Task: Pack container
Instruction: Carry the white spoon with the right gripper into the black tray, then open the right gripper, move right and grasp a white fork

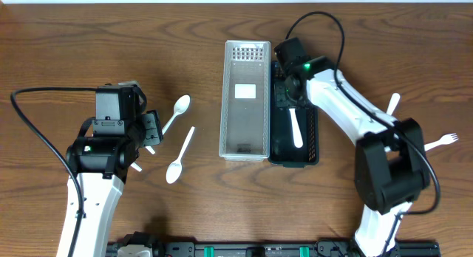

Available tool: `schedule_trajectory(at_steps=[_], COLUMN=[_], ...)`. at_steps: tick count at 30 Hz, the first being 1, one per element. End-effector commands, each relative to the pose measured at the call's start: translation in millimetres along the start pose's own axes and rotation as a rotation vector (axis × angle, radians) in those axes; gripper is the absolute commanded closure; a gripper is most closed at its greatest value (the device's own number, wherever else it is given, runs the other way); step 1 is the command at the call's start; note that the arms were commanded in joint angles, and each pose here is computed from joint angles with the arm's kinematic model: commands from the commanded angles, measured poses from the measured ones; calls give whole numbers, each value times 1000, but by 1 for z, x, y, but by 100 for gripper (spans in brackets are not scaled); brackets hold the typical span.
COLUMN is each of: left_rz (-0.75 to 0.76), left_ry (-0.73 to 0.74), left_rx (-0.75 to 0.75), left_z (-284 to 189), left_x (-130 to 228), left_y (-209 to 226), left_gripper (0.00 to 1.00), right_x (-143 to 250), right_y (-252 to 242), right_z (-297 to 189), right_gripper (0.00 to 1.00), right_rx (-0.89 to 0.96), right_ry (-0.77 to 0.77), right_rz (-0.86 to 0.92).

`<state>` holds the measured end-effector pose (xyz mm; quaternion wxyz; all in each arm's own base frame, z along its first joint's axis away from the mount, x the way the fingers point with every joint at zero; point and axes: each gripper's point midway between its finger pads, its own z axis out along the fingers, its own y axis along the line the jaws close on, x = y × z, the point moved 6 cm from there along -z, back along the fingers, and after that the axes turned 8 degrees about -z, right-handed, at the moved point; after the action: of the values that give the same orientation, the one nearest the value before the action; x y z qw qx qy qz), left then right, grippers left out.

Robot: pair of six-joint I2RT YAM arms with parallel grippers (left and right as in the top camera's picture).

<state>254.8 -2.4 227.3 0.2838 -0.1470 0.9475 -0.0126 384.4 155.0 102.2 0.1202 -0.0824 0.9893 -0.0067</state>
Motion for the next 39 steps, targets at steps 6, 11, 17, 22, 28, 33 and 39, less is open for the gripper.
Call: schedule_trajectory(at_steps=[6, 11, 17, 22, 28, 33, 39], left_rz=[4, 4, 4, 4, 4, 4, 4], left_ry=[-16, -16, -16, -16, -16, -16, -16], left_rx=[-4, -4, -4, -4, -4, -4, -4], left_z=[-3, -3, -3, -3, -3, -3, -3], left_x=[-6, -6, -6, -6, -6, -6, -6], left_y=[0, 0, 0, 0, 0, 0, 0], left_gripper=[38, 38, 38, 38, 38, 38, 38], right_x=[-11, -27, -32, -10, 29, 52, 65], right_y=[5, -3, -57, -146, -234, -261, -258], right_z=[-17, -62, -132, -153, -122, -68, -13], right_gripper=[60, 30, 19, 9, 3, 1, 1], right_rx=[-11, -26, 21, 142, 212, 168, 156], right_ry=[-72, -177, -320, -303, -139, 33, 203], right_rz=[-14, -32, 132, 486, 681, 722, 709])
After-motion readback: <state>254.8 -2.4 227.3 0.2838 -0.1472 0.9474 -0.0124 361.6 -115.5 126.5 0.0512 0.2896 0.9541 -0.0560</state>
